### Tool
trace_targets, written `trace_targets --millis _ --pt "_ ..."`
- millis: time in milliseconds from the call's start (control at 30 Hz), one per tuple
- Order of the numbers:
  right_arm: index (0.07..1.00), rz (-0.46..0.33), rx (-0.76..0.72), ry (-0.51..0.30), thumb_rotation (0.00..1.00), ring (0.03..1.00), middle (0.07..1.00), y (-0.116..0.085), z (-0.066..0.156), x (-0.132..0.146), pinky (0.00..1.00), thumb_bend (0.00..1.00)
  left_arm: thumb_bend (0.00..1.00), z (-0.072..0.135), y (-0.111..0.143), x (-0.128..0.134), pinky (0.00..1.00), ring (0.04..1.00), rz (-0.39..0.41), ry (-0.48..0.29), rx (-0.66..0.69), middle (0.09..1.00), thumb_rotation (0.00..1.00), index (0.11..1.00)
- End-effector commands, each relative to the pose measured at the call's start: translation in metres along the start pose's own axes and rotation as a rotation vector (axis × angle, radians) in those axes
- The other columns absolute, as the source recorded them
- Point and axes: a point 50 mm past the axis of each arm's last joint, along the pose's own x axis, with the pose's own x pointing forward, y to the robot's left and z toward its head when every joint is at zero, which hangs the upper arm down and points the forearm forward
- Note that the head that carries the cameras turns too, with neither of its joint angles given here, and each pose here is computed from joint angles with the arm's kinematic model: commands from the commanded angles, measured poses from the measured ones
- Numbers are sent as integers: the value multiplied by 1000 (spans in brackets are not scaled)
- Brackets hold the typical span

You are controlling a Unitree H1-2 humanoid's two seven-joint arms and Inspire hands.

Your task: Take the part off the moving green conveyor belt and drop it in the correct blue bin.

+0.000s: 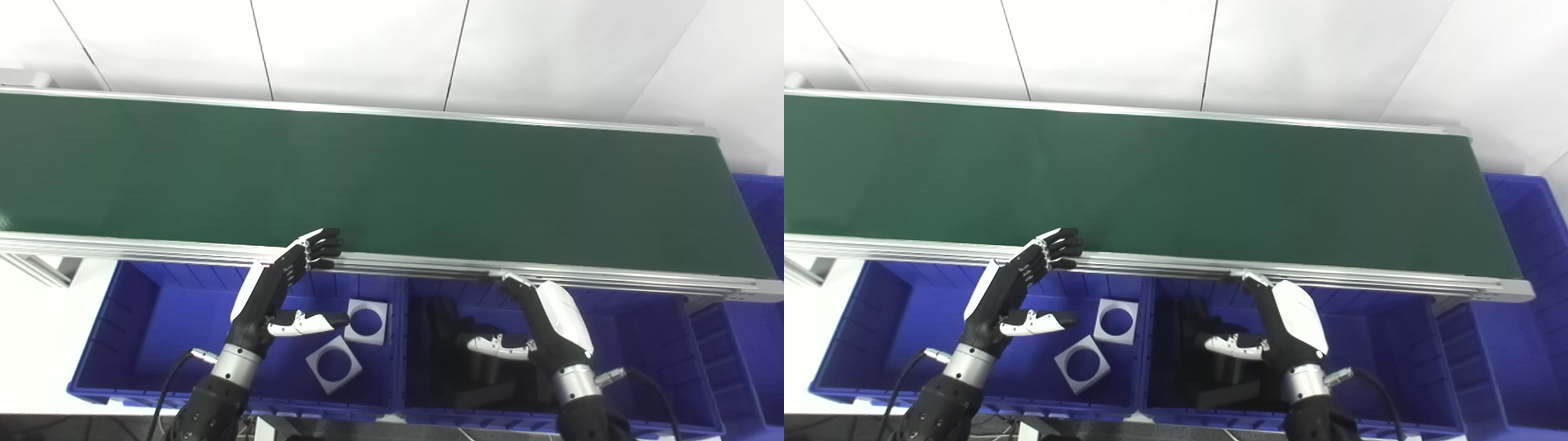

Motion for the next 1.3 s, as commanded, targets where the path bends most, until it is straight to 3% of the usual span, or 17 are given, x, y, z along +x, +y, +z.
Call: trace_targets --millis 0,67,300,500,733,900,1267 --pt "997 -64 -8 -74 352 981 997 -3 6 -2 920 761 929 8 2 2 713 770 -7 -57 3 802 414 816" --pt "1000 -87 10 -80 436 997 1000 -1 7 -5 927 806 924 8 3 1 720 776 -15 -54 8 808 417 820" --pt "1000 -146 161 -156 484 992 1000 7 15 -13 842 829 928 7 5 -1 717 776 -15 -46 8 809 411 815" --pt "1000 -87 413 -247 514 929 976 11 17 -17 857 827 928 6 7 -2 714 783 -15 -42 16 815 415 815" --pt "1000 -39 543 -307 551 918 942 14 11 -19 856 880 927 3 7 -2 715 782 -18 -34 4 815 406 813" --pt "1000 -30 586 -338 552 884 922 16 7 -20 807 902 931 2 6 -2 715 782 -18 -28 11 816 418 814" --pt "990 7 601 -365 506 846 876 17 -3 -24 803 891 929 1 1 -5 721 776 -16 -20 0 813 418 812"
